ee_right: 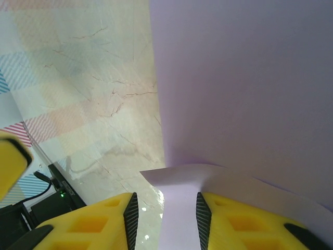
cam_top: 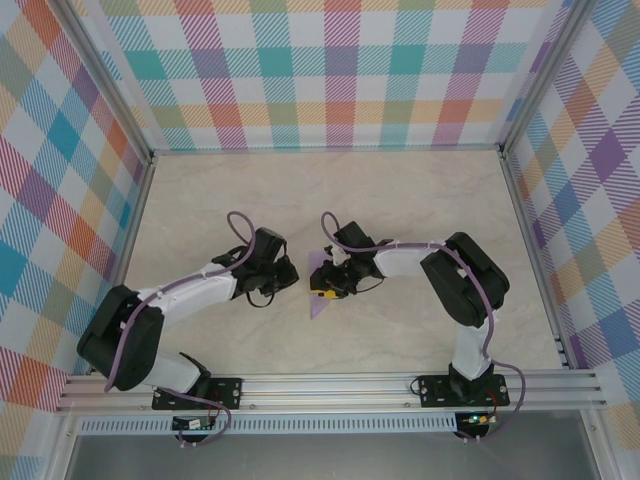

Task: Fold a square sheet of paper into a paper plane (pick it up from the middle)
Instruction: Third fold the triangle at the center of the table.

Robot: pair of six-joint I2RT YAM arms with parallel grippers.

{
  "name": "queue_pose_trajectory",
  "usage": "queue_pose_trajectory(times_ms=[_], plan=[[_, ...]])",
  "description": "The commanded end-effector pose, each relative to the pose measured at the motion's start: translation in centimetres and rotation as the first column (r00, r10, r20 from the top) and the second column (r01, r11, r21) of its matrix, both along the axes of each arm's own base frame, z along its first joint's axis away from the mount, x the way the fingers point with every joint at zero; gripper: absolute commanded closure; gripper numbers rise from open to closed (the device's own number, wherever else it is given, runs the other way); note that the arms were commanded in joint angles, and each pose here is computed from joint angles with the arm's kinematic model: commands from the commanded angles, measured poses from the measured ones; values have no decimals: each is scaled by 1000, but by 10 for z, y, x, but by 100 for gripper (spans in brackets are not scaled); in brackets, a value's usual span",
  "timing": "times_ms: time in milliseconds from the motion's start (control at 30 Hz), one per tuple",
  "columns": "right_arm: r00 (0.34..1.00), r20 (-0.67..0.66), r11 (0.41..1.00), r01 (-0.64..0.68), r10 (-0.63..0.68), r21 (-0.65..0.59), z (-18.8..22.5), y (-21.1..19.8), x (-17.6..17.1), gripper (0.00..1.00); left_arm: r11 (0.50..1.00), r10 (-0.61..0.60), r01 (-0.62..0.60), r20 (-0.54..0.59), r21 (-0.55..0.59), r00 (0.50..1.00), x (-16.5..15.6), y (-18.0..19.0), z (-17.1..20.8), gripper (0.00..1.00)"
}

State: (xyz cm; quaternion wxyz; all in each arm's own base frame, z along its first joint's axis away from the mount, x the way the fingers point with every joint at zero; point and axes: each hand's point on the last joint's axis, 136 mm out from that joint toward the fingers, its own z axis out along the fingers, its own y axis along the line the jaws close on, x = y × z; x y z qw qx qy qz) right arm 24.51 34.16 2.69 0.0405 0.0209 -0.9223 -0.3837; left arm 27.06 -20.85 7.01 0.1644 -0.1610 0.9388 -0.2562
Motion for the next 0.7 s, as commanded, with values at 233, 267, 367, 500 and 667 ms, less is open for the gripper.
queue_pose_trajectory(times_ms=[233, 267, 367, 500, 667], plan=[[1000, 1, 998, 19, -19, -64, -6, -11, -1, 71, 972, 6, 0, 28, -236, 1000, -34, -17, 24, 89], [1000, 1, 998, 20, -20, -67, -7, -12, -1, 73, 970, 2, 3, 22, -241, 1000, -36, -19, 23, 89], [1000, 0, 997, 21, -21, -79, -8, -13, -2, 81, 967, -14, 17, 13, -253, 1000, -43, -29, 20, 89], [1000, -1, 995, 22, -22, -93, -10, -15, -2, 86, 958, -59, 56, -1, -282, 998, -50, -52, 16, 90], [1000, -2, 995, 25, -25, -93, -10, -15, -2, 88, 964, -95, 85, -29, -252, 995, -59, -70, 2, 92]])
